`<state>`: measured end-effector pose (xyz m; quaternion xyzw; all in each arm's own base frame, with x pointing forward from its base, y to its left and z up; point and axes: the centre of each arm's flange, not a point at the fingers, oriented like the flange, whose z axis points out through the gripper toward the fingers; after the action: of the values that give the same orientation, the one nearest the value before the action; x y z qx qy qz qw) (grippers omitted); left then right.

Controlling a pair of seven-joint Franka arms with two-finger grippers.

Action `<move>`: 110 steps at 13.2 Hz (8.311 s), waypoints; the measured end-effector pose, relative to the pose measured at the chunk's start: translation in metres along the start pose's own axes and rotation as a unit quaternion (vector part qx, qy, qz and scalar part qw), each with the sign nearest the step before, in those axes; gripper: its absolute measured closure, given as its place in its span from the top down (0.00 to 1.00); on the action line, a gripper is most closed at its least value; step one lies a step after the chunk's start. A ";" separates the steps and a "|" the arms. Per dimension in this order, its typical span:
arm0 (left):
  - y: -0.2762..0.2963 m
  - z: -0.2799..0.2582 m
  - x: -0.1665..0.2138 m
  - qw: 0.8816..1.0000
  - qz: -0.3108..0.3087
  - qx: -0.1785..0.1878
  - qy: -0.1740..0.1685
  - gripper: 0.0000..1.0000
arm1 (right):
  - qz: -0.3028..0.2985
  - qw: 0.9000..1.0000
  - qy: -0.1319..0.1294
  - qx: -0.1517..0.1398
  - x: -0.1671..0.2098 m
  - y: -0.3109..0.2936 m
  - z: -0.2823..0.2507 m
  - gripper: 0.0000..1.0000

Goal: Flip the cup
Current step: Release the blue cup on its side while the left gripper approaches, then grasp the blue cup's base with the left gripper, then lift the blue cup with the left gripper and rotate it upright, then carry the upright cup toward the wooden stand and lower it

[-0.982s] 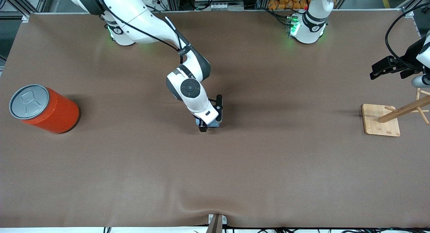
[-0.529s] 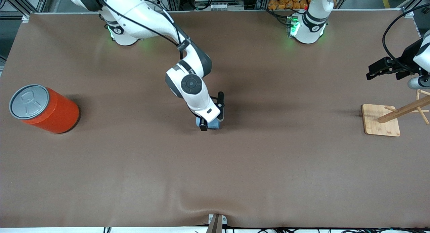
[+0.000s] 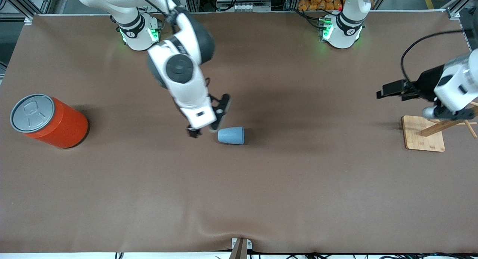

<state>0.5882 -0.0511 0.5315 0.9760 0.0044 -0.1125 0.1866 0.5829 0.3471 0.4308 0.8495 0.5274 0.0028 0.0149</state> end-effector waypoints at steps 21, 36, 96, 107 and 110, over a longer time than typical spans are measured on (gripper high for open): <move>0.070 0.388 0.069 0.930 0.018 -0.359 -0.081 1.00 | 0.556 0.828 -0.029 0.066 -0.374 0.167 -0.159 1.00; 0.144 0.472 0.086 0.912 -0.005 -0.410 -0.015 1.00 | 0.548 0.832 -0.047 0.066 -0.373 0.136 -0.208 1.00; -0.042 0.255 0.044 0.970 0.017 0.224 0.096 0.23 | 0.548 0.833 -0.040 0.061 -0.379 0.138 -0.212 1.00; -0.010 0.186 0.066 0.968 0.011 0.228 0.106 1.00 | 0.548 0.833 -0.040 0.061 -0.379 0.138 -0.212 1.00; 0.009 0.148 0.068 0.968 0.006 0.233 0.095 1.00 | 0.548 0.833 -0.040 0.061 -0.379 0.138 -0.212 1.00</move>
<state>0.6223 -0.1158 0.3856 0.9987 -0.0099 -0.0161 -0.0469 0.5342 -0.0486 0.6508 0.9979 -0.0269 -0.0557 -0.0200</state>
